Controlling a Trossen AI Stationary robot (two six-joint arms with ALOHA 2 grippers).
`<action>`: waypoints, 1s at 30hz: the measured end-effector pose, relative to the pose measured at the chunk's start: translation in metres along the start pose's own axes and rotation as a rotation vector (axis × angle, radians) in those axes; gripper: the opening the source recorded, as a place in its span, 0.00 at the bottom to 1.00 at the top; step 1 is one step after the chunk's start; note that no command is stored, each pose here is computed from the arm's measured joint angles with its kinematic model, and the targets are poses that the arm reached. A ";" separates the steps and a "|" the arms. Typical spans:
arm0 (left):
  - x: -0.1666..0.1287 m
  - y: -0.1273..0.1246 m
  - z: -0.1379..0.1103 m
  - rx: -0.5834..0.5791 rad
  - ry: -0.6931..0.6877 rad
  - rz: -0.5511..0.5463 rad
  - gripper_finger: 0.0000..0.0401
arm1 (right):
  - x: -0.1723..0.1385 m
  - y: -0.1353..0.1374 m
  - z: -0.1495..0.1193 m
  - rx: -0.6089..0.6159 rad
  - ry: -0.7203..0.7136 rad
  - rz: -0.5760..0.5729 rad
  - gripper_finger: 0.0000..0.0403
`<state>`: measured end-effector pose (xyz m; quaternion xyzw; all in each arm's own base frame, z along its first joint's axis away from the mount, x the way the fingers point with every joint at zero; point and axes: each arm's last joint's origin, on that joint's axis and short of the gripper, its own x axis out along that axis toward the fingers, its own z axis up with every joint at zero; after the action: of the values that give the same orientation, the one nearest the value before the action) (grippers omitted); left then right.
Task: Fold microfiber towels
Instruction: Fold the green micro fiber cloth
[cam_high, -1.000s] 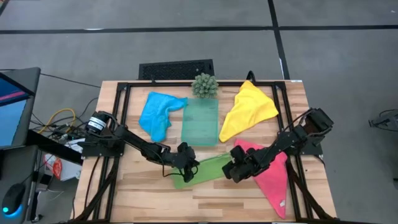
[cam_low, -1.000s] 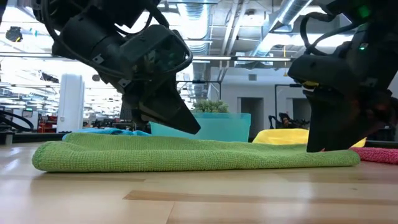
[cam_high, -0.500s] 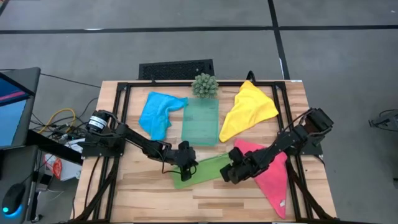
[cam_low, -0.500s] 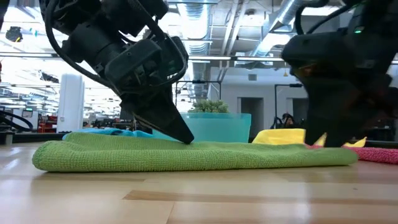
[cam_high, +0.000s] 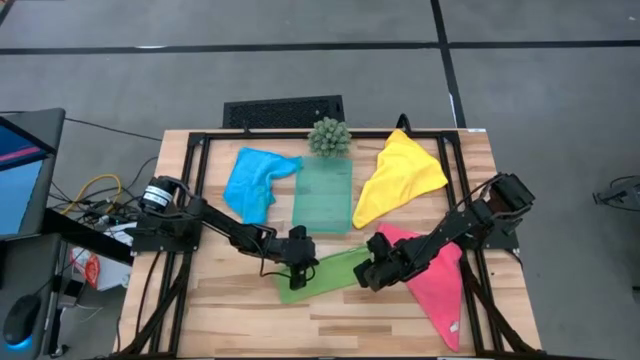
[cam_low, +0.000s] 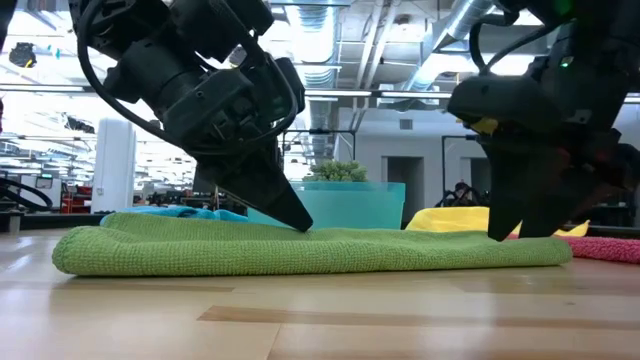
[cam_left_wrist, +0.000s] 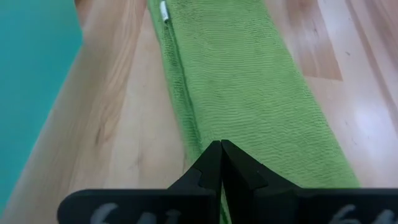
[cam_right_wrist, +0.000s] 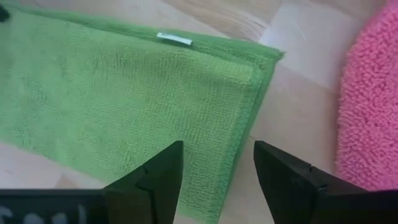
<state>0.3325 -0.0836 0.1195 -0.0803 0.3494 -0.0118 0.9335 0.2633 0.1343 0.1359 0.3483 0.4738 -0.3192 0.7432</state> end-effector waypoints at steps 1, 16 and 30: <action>0.000 0.002 0.000 -0.001 0.000 0.004 0.00 | 0.001 0.000 0.000 0.000 0.004 -0.002 0.55; 0.001 0.010 0.002 0.044 0.013 -0.025 0.00 | 0.013 -0.001 -0.003 -0.011 0.028 -0.050 0.55; -0.038 -0.006 0.028 -0.210 -0.075 -0.075 0.00 | 0.014 -0.002 -0.004 -0.014 0.034 -0.053 0.55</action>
<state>0.3225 -0.0828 0.1657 -0.1912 0.3103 -0.0070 0.9312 0.2648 0.1348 0.1213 0.3360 0.4974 -0.3295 0.7288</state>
